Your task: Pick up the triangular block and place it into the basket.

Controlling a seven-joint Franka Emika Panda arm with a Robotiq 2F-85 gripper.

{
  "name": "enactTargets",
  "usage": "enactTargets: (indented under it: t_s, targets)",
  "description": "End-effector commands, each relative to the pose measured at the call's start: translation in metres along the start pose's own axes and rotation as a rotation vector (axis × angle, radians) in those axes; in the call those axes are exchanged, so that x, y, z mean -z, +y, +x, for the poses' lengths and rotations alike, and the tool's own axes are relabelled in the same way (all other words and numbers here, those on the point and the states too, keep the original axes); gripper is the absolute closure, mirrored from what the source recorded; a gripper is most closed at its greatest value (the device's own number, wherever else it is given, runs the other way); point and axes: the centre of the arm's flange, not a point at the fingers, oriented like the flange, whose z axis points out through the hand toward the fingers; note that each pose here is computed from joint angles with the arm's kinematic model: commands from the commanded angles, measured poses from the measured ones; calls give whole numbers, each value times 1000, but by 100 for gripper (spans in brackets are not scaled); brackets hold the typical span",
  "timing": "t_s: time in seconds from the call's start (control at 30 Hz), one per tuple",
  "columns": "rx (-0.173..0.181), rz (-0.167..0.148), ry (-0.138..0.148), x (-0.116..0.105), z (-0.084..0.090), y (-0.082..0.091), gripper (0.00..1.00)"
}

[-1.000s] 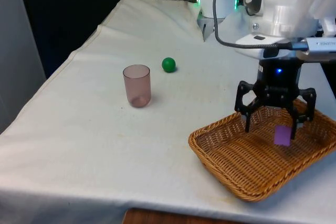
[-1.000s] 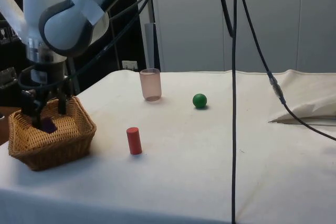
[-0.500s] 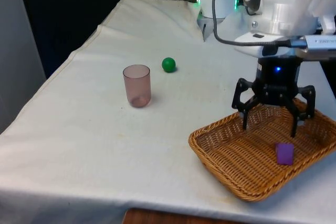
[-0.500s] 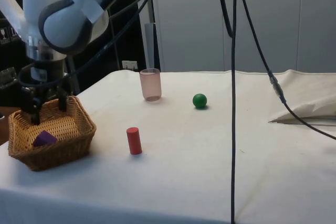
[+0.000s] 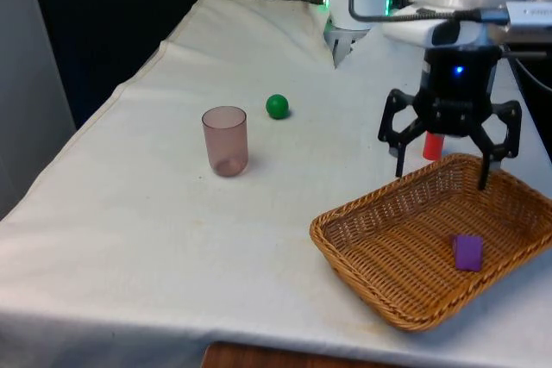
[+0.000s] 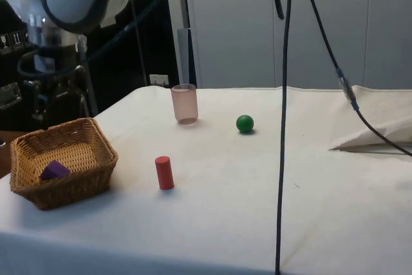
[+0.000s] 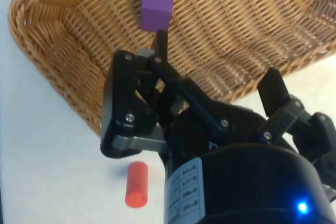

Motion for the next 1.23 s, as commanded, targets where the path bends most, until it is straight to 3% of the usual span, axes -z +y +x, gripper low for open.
enactTargets:
  t_s: [0.0,0.3,0.63,0.9,0.93,0.97,1.2]
  targets:
    - [2,-5,-1,6,-1,1,0]
    - [18,-25,-14,24,-12,9,0]
    - [19,-34,-36,29,-25,25,0]
    - [22,-33,-32,35,-46,39,0]
    - [20,-35,-42,32,-40,37,0]
    - [21,-33,-31,36,-48,40,0]
    - [22,-26,-28,37,-57,42,0]
